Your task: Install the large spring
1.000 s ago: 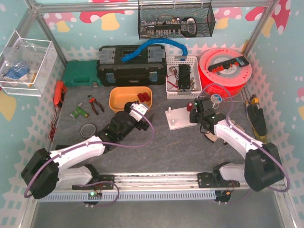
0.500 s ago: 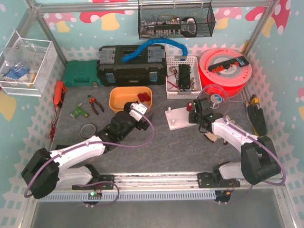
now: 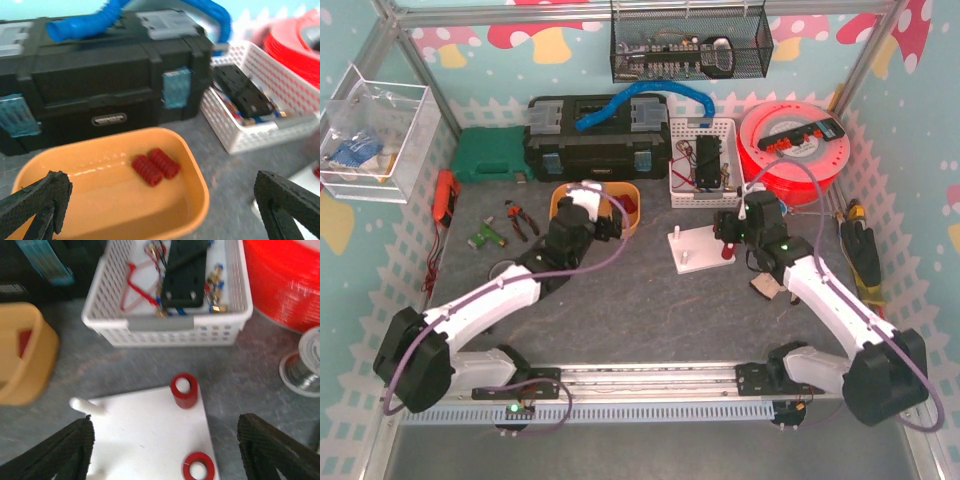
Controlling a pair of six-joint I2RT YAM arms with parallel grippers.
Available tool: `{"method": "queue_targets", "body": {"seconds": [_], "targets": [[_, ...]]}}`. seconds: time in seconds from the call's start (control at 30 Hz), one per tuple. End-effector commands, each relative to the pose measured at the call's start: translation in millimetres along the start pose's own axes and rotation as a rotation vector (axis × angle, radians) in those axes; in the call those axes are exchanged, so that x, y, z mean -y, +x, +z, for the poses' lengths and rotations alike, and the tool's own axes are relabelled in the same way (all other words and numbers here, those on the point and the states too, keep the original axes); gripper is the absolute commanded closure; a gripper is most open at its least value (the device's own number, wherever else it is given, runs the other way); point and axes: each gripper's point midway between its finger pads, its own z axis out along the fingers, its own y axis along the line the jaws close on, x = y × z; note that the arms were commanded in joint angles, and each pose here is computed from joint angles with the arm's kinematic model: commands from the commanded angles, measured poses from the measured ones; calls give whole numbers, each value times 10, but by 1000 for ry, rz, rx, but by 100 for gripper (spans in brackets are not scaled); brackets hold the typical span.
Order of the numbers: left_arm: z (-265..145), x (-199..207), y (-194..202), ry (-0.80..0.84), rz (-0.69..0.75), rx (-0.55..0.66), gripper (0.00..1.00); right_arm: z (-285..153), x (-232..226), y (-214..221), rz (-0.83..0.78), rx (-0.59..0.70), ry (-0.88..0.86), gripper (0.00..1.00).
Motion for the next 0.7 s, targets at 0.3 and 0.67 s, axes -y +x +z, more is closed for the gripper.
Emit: {"method": "queue_targets", "body": {"seconds": [0.3,0.67], "targets": [[789,-703,331,-114,-500,-237,32,-337,-404,-347,41,242,-272,1],[1512,-682,740,-117,-524,-357,54,-198,-205,-153,32,258,-175,1]]}}
